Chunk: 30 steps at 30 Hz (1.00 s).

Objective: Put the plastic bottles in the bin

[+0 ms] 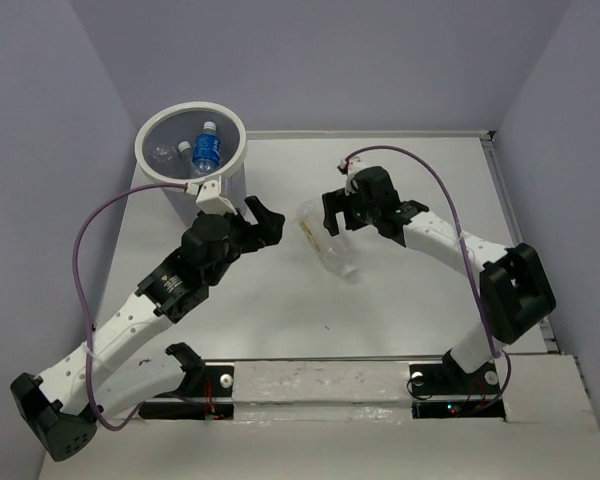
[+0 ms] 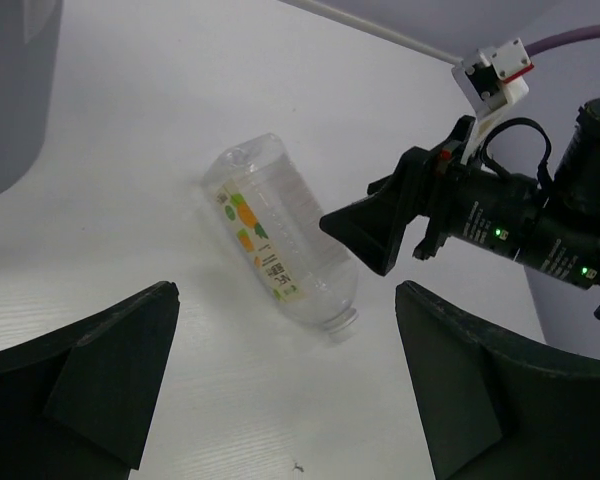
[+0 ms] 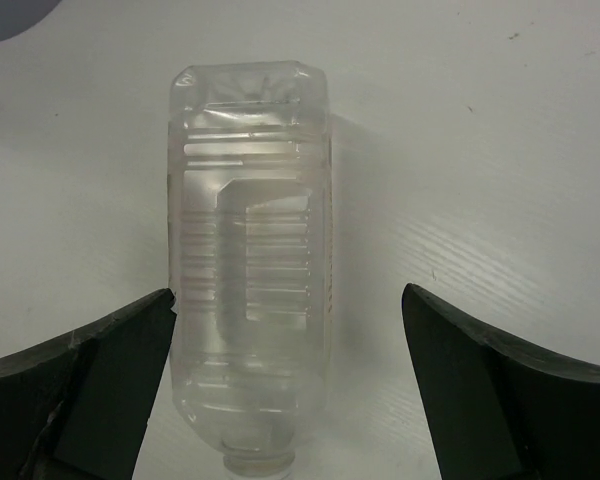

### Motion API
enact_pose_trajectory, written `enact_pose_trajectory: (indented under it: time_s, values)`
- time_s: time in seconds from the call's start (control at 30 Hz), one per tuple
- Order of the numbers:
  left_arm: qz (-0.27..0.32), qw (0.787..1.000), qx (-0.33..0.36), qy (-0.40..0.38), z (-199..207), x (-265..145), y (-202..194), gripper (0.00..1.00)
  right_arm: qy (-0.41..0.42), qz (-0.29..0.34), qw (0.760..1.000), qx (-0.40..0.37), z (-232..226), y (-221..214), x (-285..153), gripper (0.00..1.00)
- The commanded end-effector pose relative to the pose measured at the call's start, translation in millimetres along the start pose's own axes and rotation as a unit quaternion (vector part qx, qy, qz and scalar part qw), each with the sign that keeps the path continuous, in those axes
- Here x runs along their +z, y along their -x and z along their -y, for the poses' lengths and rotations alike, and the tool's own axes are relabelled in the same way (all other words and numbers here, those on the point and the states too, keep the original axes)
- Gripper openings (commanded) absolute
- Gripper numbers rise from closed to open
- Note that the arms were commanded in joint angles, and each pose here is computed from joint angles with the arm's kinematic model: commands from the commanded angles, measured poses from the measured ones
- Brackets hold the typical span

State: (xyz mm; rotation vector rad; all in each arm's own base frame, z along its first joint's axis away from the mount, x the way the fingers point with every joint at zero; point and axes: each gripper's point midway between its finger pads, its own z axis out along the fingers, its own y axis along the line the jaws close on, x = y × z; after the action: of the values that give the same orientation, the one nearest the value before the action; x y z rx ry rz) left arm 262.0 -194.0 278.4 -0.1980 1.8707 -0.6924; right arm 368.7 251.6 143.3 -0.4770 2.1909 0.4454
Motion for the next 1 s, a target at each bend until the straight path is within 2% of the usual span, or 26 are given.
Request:
enact_pose_trajectory:
  time_s: [0.0, 0.1, 0.27, 0.47, 0.63, 0.7, 0.8, 0.83, 0.87, 0.93, 0.97]
  values:
    - [0.014, 0.998, 0.051, 0.032, -17, -19, 14, 0.99, -0.002, -0.026, 0.999, -0.036, -1, 8, 13, 1.0]
    - [0.019, 0.997, 0.063, 0.041, -26, -24, 13, 0.99, 0.002, -0.041, 0.998, -0.057, -21, 11, 32, 1.0]
    - [0.021, 0.996, 0.08, 0.033, -30, -33, 13, 0.99, -0.034, -0.077, 0.994, -0.066, -20, -2, 54, 1.0]
    - [0.054, 0.994, 0.093, 0.025, -35, -50, 25, 0.99, -0.094, -0.12, 0.984, -0.088, -11, -21, 79, 1.0]
    - [0.09, 0.991, 0.094, 0.025, -39, -63, 40, 0.99, -0.098, -0.128, 0.982, -0.093, -23, -26, 94, 0.99]
    - [0.102, 0.99, 0.091, 0.02, -39, -68, 45, 0.99, -0.114, -0.114, 0.984, -0.082, -24, -17, 94, 0.93]
    - [0.116, 0.989, 0.086, 0.014, -39, -76, 50, 0.99, -0.136, -0.067, 0.986, -0.067, -27, 16, 81, 0.7]
    - [0.123, 0.989, 0.084, 0.012, -40, -80, 52, 0.99, -0.135, -0.036, 0.988, -0.063, -33, 39, 68, 0.55]
    - [0.128, 0.988, 0.085, 0.015, -42, -82, 54, 0.99, -0.134, -0.018, 0.989, -0.061, -35, 53, 58, 0.48]
    - [0.137, 0.987, 0.085, 0.022, -47, -87, 57, 0.99, -0.12, 0.022, 0.991, -0.06, -48, 84, 38, 0.44]
    - [0.147, 0.985, 0.082, 0.024, -49, -93, 61, 0.99, -0.098, 0.069, 0.991, -0.059, -63, 119, 14, 0.44]
